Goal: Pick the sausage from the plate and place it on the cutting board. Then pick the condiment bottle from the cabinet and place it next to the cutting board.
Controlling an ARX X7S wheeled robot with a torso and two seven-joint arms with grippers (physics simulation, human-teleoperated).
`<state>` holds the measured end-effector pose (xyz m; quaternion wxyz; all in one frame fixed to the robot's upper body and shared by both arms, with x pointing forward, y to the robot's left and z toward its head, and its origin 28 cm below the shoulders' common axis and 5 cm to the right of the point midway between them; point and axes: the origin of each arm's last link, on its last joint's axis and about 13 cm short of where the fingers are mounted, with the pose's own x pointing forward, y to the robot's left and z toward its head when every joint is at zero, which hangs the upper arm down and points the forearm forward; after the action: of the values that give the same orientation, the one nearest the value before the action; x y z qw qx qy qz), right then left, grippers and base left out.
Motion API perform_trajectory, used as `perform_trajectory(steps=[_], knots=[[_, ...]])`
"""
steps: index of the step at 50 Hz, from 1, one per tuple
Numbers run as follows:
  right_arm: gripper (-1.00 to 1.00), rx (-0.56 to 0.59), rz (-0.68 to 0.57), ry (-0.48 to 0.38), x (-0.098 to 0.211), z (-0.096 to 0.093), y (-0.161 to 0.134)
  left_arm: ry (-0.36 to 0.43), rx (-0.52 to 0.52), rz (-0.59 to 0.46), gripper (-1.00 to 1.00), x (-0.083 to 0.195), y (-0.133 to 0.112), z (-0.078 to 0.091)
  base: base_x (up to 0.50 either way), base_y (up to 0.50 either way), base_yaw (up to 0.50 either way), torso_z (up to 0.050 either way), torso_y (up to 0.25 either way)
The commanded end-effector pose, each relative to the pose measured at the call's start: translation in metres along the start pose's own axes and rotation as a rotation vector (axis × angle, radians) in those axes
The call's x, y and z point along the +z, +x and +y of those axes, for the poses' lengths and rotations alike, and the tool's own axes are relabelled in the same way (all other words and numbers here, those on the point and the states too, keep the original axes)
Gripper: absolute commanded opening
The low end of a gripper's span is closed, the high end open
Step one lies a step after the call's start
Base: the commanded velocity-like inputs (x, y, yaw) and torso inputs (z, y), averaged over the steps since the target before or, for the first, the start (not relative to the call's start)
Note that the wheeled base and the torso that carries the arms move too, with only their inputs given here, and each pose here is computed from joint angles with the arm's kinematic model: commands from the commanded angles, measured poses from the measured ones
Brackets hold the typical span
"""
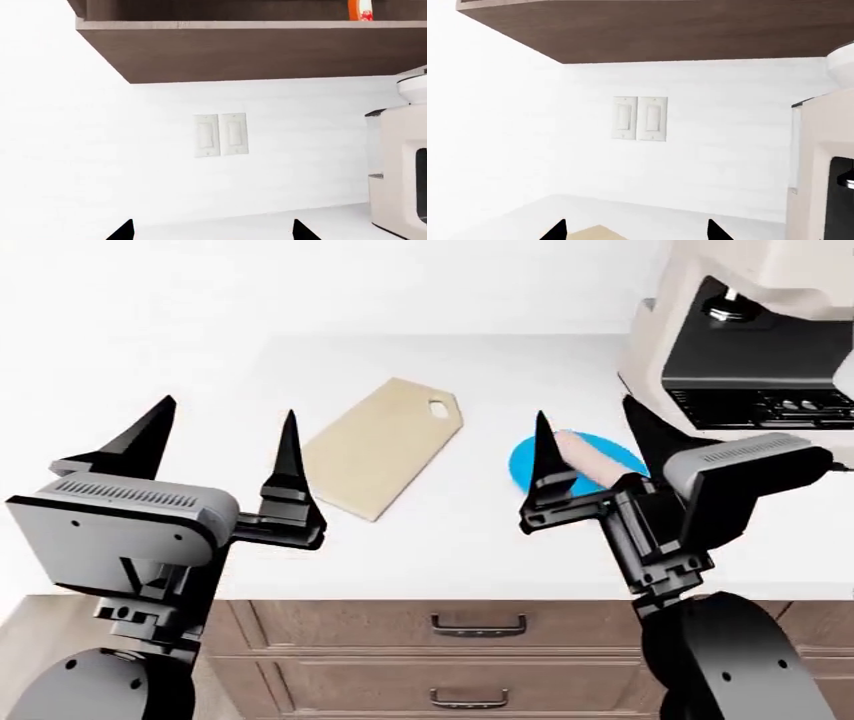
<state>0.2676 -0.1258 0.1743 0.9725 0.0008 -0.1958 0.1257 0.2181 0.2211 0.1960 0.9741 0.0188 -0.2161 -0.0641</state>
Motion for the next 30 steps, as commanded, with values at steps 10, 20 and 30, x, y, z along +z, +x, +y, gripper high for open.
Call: perform_trajectory(steps=[10,20,30], knots=[[1.00,0.025,-0.028,-0.018,0.006,0.001,-0.002,-0.001,-0.006,0.005,1.00,-0.001,0.000,-0.001,0.50,0.21,0.00,0.000,0.000],[1.00,0.156,0.099,-0.123,0.110,-0.011,0.006,-0.006,-0.014,-0.001,1.00,0.003,-0.001,-0.001,0.20,0.07,0.00,0.000,0.002],[1.00,0.263,0.400,-0.432,0.201,-0.039,0.016,-0.014,-0.020,-0.010,1.00,0.004,-0.002,-0.002,0.00,0.00,0.00,0.000,0.000]])
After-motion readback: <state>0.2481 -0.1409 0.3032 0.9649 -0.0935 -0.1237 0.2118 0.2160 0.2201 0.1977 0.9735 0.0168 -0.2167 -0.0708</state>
